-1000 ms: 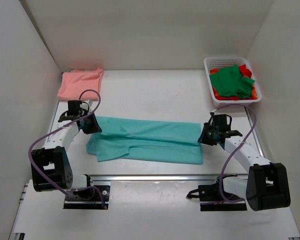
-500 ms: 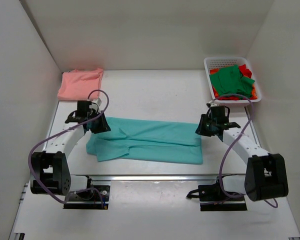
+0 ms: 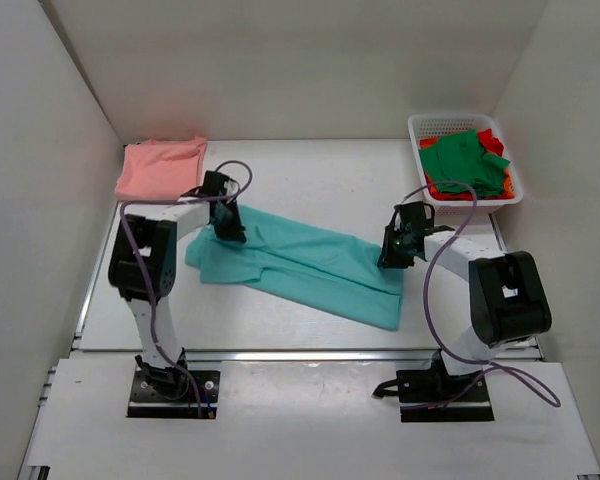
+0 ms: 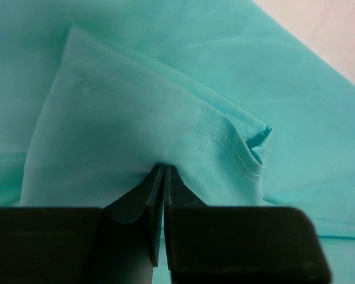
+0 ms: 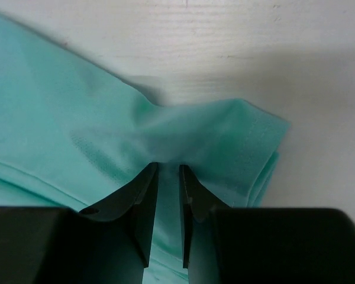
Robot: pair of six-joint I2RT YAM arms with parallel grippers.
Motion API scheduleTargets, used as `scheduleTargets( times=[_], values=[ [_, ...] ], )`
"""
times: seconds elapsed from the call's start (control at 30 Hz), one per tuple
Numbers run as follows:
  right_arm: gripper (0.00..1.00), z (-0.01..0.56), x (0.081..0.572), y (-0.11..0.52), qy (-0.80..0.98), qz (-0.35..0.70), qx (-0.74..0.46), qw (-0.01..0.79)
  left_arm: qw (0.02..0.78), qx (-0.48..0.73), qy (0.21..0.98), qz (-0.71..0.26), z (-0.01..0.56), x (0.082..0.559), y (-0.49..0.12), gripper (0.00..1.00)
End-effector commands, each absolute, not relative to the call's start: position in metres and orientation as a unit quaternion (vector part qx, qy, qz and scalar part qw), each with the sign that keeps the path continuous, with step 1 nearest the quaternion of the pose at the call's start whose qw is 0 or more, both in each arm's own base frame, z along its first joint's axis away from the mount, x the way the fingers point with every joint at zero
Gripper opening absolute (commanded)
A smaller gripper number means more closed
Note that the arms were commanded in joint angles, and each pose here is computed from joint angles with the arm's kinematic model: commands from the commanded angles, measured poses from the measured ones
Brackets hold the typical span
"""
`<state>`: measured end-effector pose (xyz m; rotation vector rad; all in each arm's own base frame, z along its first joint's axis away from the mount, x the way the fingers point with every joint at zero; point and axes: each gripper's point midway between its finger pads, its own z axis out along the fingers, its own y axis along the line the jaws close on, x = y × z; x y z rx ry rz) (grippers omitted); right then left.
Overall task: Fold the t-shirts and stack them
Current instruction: Rotate the tshirt 90 degrees
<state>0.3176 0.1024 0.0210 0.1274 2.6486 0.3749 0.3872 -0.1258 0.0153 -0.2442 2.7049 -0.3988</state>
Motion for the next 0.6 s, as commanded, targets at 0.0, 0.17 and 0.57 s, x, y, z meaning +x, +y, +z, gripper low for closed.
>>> scheduleTargets(
  times=[0.0,0.17,0.57],
  values=[
    [0.19,0.007,0.275,0.107,0.977,0.107,0.070,0.169,0.191,-0.080,0.971,-0.123,0.003,0.415,-0.135,0.15],
    [0.16,-0.005,0.223,0.129,0.975,0.128,0.117,0.141,0.177,-0.025,0.973,-0.147,0.022,0.493,-0.180,0.15],
    [0.00,-0.002,0.158,0.236,0.964,0.222,0.061,0.136,0.202,0.012,0.960,-0.193,0.006,0.549,-0.236,0.16]
  ],
)
